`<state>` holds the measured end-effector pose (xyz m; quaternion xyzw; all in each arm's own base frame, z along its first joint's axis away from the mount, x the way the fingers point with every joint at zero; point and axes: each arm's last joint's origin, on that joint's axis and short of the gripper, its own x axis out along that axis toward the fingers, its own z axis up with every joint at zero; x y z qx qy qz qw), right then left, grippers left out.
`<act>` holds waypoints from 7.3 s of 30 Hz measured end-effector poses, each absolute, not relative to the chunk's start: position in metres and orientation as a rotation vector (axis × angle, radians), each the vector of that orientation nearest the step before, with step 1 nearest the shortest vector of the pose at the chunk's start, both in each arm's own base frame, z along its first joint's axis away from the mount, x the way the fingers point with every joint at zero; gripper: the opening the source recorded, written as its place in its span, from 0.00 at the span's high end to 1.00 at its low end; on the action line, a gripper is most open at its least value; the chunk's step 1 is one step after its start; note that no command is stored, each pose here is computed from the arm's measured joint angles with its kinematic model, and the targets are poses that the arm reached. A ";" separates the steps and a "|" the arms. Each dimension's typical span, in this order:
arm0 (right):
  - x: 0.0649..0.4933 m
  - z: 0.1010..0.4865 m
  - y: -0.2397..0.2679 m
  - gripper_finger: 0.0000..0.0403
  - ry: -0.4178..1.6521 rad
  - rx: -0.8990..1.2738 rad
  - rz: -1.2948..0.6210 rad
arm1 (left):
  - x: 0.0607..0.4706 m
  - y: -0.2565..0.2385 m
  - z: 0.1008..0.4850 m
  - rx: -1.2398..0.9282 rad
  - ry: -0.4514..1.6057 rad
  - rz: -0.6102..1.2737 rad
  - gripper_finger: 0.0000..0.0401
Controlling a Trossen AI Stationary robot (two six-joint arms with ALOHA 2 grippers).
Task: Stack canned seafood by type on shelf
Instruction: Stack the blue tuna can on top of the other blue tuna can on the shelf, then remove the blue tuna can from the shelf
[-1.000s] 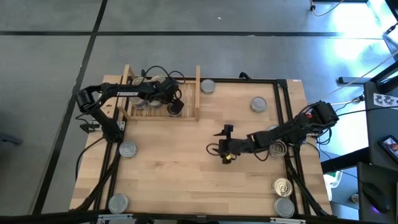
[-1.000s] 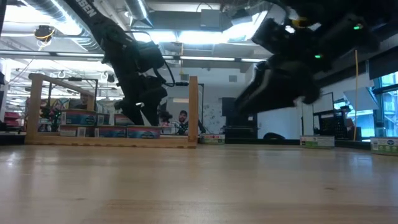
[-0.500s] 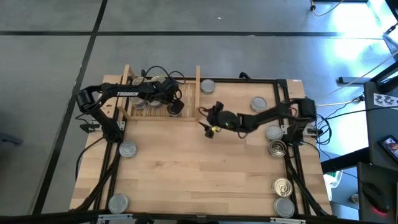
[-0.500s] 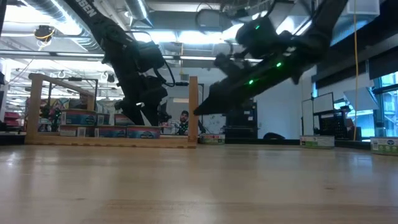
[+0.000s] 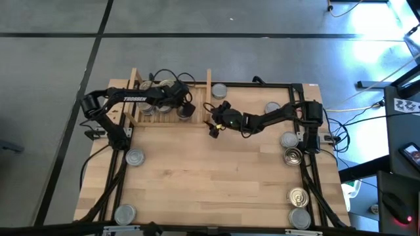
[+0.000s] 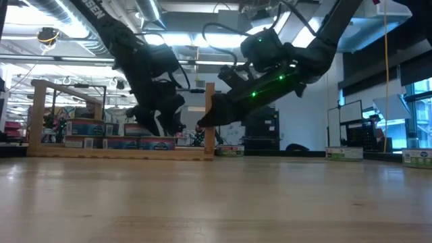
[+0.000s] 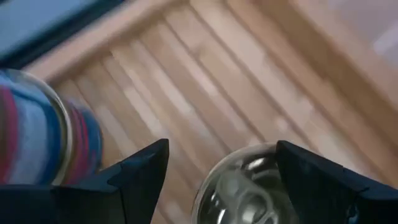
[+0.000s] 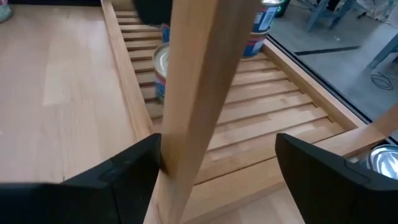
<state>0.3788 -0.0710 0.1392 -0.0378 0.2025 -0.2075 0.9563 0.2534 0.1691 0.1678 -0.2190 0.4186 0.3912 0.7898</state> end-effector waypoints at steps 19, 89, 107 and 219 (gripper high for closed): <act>0.377 0.140 -0.079 0.22 0.408 -0.076 -0.433 | 0.252 0.184 0.152 -0.580 0.896 0.879 0.27; 0.377 0.139 -0.080 0.23 0.421 -0.100 -0.435 | 0.257 0.105 0.197 -0.363 0.890 0.913 0.27; 0.377 0.139 -0.080 0.23 0.420 -0.101 -0.435 | 0.246 0.173 0.159 -0.532 1.002 0.918 0.27; 0.321 0.153 0.085 0.23 0.914 -0.365 0.037 | 0.285 -0.103 0.122 -0.143 0.710 0.228 0.27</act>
